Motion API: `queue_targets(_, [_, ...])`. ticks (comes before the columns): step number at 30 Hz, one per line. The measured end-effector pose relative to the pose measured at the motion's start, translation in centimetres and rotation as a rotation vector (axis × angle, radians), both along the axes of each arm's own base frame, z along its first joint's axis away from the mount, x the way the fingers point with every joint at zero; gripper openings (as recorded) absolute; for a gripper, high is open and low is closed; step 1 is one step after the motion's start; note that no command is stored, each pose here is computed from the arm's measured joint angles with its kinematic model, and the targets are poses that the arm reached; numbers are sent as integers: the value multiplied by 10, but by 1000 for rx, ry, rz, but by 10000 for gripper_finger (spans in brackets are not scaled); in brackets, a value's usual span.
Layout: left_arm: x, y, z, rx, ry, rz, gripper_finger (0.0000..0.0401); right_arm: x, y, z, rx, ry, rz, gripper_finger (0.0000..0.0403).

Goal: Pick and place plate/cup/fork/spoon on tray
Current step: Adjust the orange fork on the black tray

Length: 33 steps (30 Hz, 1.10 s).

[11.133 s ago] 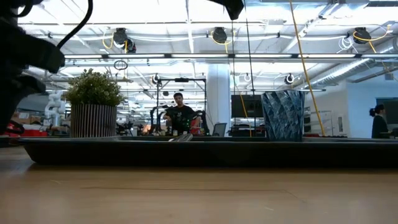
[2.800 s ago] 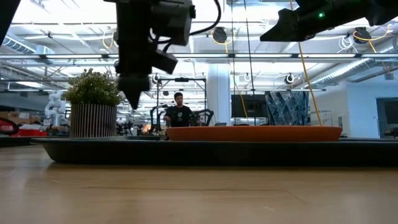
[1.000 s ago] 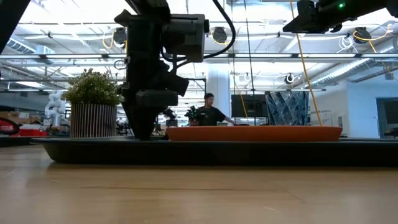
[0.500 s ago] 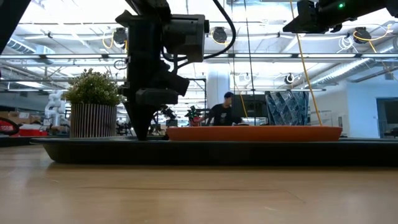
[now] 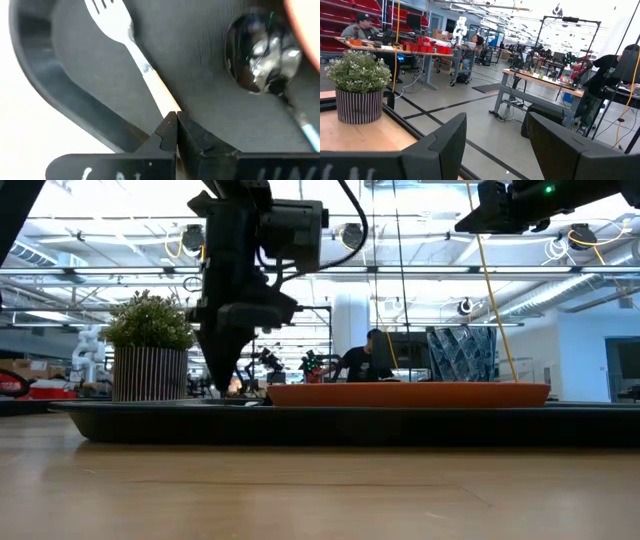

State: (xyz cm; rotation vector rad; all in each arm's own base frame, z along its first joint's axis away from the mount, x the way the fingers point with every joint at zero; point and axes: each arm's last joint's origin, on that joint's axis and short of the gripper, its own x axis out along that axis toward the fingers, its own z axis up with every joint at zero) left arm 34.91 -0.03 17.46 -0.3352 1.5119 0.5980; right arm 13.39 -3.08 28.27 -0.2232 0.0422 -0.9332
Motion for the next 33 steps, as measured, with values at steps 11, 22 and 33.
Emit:
queue_targets(11, [1,2,3,-1,-44,121,95,0,0,-1,-1,16,0,201])
queue_targets(22, [1,11,1,30,-44,155,192,0,0,-1,1,13,0,201])
queue_targets(33, [-12,22,-31,-43,-57,208,168,0,0,-2,5,13,0,201])
